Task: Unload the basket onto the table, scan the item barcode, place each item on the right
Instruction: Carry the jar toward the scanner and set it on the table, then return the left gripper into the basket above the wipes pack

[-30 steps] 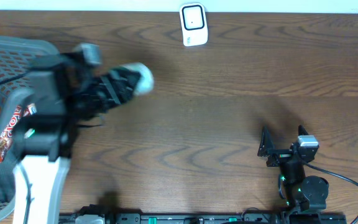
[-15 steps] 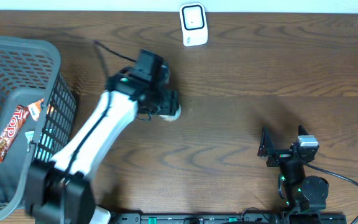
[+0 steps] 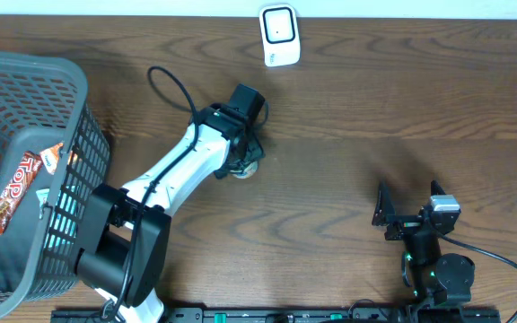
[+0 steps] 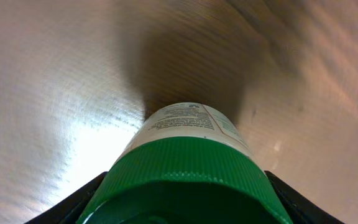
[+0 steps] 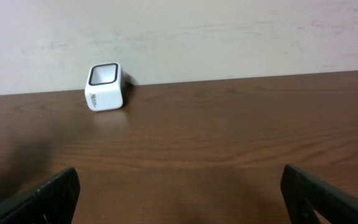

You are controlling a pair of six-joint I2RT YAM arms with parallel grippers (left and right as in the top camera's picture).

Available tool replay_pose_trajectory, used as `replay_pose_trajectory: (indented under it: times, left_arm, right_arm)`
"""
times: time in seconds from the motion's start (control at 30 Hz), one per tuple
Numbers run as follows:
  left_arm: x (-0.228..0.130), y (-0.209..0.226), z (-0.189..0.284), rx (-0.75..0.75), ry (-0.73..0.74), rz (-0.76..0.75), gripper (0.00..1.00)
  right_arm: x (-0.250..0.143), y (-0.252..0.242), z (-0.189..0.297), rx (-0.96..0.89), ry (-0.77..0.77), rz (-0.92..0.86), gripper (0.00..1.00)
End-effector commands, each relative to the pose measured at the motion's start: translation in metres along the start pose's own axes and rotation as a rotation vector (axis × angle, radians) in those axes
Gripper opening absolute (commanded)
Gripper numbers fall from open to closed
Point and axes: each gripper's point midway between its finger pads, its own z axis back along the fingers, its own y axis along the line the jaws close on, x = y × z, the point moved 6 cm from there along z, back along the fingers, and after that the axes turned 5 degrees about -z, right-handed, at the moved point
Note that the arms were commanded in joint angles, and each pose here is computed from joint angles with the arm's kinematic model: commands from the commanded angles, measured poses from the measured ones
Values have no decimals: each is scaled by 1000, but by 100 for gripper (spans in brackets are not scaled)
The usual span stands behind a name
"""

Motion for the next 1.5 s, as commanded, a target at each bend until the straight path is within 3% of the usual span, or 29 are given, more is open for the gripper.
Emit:
replay_pose_trajectory:
  times: [0.0,0.03,0.07,0.1,0.3,0.53,0.87,0.93,1.07,1.17,1.37,1.47]
  left_arm:
    - [-3,-5,3,16,-62,417,68]
    - [-6,-9,3,4,-64,439,74]
    - [-8,-14,3,-10,-66,437,87]
    - [-10,-18,3,-22,-68,427,91]
    - [-21,-22,5,12,-121,342,92]
    - [-21,-25,18,3,-141,95,92]
    - [-11,-30,119,-191,-315,-459,92]
    - [-13,-27,136,-232,-336,-643,92]
    - [-41,-12,150,-359,-205,-1085,92]
    - [-28,6,164,-288,-267,-1011,92]
    - [35,58,256,-253,-591,-554,92]
    - [63,104,304,-223,-735,-318,92]
  right_arm:
    - [-1,1,0,3,5,-10,99]
    - [-1,1,0,3,6,-10,99]
    - [-1,1,0,3,5,-10,99]
    - [-1,1,0,3,5,-10,99]
    - [-1,1,0,3,6,-10,99]
    - [-1,1,0,3,6,-10,99]
    - [-1,1,0,3,6,-10,99]
    - [-1,1,0,3,6,-10,99]
    - [-1,1,0,3,6,-10,99]
    - [-1,1,0,3,6,-10,99]
    - [-1,1,0,3,5,-10,99]
    - [-1,1,0,3,5,-10,99]
